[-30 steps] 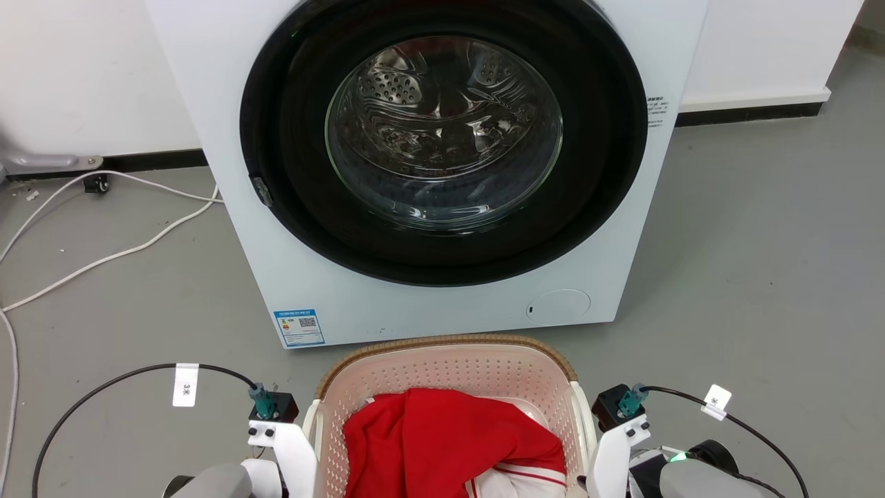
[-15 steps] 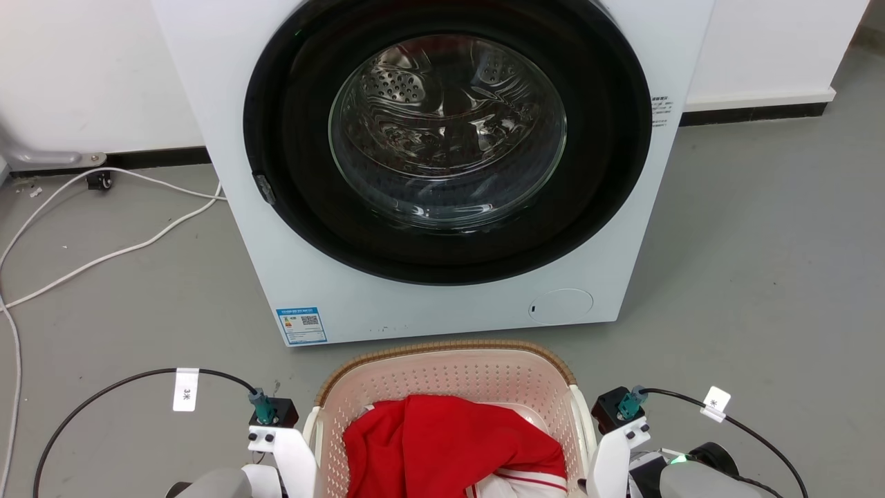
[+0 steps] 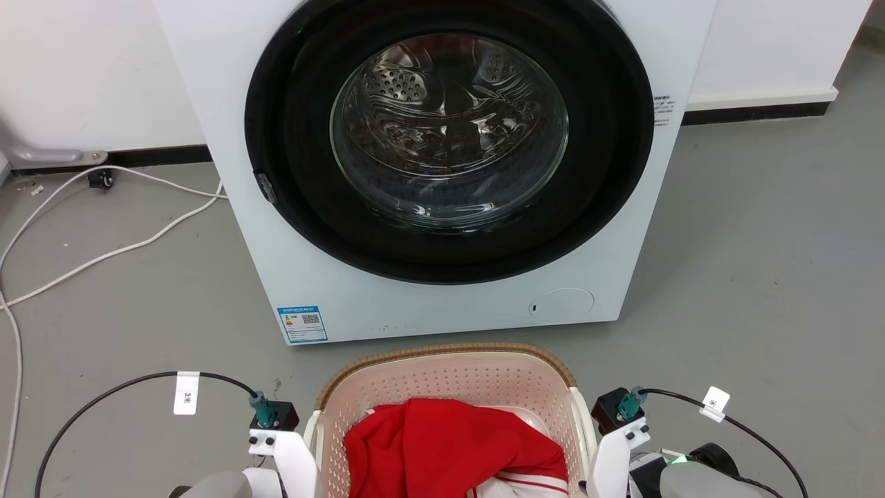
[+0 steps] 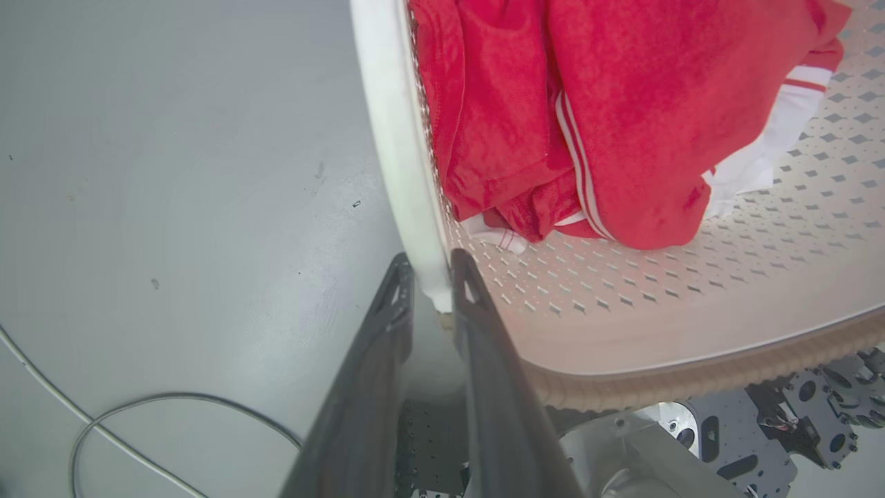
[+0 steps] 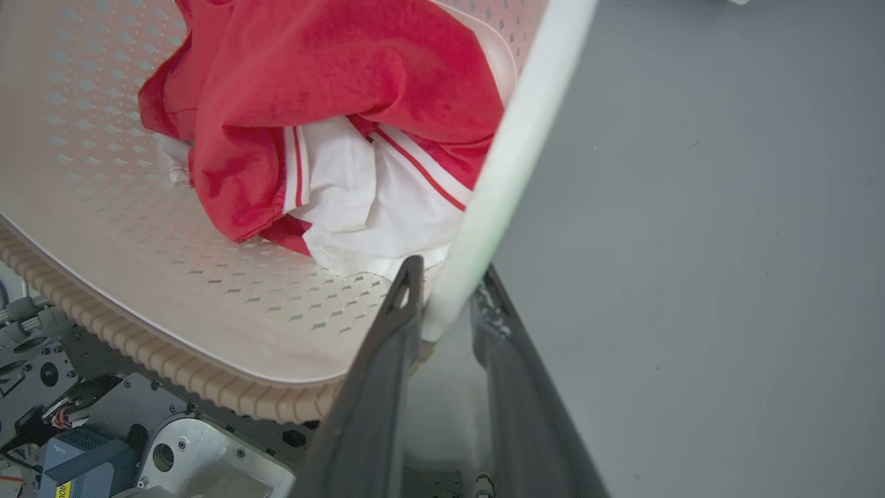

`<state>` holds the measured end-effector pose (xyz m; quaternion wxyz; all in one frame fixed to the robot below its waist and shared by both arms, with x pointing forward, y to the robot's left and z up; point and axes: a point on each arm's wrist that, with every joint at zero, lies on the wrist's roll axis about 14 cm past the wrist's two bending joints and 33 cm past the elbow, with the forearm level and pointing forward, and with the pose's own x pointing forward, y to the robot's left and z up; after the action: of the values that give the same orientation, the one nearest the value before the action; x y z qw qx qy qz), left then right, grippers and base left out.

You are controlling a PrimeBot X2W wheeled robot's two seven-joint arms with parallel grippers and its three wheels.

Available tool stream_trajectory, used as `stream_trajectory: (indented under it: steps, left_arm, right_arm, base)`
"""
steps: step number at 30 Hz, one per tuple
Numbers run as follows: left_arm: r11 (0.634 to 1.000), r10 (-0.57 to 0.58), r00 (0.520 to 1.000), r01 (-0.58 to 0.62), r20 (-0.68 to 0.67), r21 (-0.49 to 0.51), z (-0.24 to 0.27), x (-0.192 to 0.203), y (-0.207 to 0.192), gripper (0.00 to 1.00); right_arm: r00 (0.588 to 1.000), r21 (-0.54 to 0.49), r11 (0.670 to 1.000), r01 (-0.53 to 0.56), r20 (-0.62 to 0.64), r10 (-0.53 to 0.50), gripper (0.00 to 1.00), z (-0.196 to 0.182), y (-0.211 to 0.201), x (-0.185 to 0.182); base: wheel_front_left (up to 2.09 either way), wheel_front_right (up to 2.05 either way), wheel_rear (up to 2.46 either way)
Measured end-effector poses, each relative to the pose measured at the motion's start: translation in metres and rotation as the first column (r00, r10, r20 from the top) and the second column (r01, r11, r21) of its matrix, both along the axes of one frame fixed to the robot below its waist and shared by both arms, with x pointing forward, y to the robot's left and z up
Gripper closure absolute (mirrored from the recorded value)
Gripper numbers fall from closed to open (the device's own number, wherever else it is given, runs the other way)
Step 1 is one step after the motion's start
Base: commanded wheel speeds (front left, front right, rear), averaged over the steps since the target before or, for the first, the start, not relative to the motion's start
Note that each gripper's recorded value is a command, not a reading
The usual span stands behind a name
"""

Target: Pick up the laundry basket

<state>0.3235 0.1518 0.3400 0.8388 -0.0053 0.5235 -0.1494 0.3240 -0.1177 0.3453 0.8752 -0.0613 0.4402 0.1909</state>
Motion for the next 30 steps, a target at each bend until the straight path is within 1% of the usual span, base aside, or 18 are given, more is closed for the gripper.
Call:
stream_trajectory:
  steps: [12, 30]
  left_arm:
    - [1.0, -0.002, 1.0, 0.002, -0.014, 0.002, -0.0028, -0.0021, 0.0, 1.0]
    - [1.0, 0.028, 0.999, -0.027, -0.03, 0.003, -0.003, -0.0036, 0.0041, 1.0]
  right_arm:
    - [1.0, -0.001, 1.0, 0.004, -0.013, -0.004, 1.0, -0.0023, -0.0006, -0.0011]
    - [1.0, -0.001, 1.0, 0.006, -0.022, -0.007, 1.0, -0.0025, 0.001, -0.0017]
  base:
    - [0.0, 0.0, 0.0]
    - [0.0, 0.0, 0.0]
